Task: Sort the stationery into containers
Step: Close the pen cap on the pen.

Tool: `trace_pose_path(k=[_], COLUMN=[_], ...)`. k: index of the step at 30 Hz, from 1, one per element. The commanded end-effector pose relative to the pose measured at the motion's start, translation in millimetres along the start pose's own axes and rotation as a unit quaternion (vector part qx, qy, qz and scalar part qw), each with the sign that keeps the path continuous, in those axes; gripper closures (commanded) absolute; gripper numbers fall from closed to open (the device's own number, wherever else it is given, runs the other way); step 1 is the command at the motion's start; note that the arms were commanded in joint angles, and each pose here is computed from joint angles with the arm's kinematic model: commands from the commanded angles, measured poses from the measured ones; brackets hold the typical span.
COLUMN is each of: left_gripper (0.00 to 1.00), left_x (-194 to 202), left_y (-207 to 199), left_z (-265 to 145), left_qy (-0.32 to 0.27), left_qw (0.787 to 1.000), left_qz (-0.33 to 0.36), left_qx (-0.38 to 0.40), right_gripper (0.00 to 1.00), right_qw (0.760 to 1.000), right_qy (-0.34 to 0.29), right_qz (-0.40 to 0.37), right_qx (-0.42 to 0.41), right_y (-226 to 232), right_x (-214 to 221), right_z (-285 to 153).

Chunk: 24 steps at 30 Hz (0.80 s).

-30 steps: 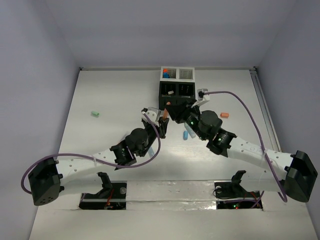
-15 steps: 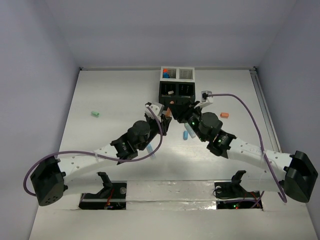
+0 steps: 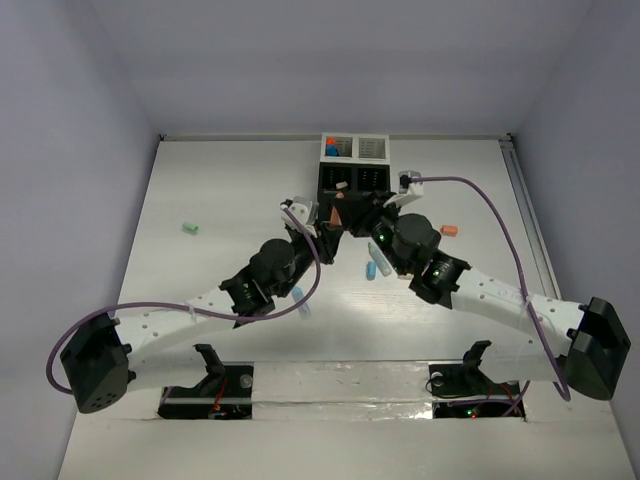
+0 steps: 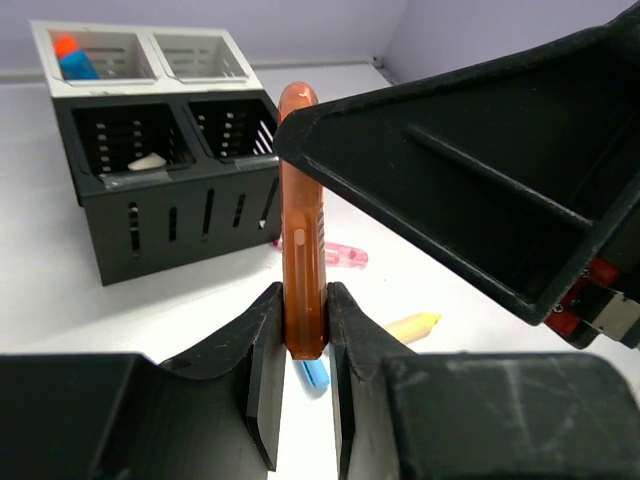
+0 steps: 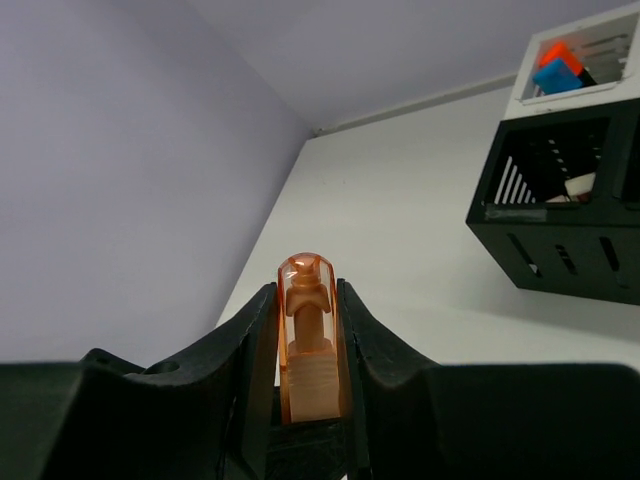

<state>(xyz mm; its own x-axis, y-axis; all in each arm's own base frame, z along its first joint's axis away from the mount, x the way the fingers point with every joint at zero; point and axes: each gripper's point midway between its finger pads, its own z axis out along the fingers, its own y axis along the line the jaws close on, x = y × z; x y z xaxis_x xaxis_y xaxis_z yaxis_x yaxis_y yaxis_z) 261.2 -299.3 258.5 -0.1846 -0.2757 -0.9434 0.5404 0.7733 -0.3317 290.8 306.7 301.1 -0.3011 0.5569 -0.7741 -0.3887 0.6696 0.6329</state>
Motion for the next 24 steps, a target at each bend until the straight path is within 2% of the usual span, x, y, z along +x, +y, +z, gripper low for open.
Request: trace_pose_path(k=[1,2,6,11,15,20,24], left_gripper=[1.0,0.92,0.74,0.67,0.6,0.46,0.33], left_x=[-135,-134,-126,-113,-87,-66,-46], left_y=[-19,-19,-23,-24,-21,-10,7], left_z=[-20,-20,-18,-20,-25,-40,-49], left_qy=[-0.209,-0.208,-0.197,-0.179,-0.147,-0.124,-0.102], left_qw=[0.974,0.974,0.977,0.98,0.984,0.988,0.992], left_qz=[-0.082,-0.077,-0.07,-0.065,-0.065,-0.067,-0.059], left_qx=[0.033,0.034,0.047,0.061,0.069,0.065,0.04], right_gripper=[1.0,1.0,1.0,1.0,1.0,1.0,1.0], right_qw=[0.984,0.985,0.991,0.998,1.0,1.0,0.997], right_qy=[0.171,0.167,0.125,0.06,0.018,-0.011,-0.045], right_qz=[-0.038,-0.036,-0.032,-0.015,-0.003,0.0,-0.008], right_qx=[-0.014,-0.02,-0.024,-0.031,-0.015,0.018,0.066], right_y=[-5,0,10,26,19,-11,-61], right_x=[92,89,55,5,-27,-59,-91], right_z=[-21,-18,2,32,59,94,120])
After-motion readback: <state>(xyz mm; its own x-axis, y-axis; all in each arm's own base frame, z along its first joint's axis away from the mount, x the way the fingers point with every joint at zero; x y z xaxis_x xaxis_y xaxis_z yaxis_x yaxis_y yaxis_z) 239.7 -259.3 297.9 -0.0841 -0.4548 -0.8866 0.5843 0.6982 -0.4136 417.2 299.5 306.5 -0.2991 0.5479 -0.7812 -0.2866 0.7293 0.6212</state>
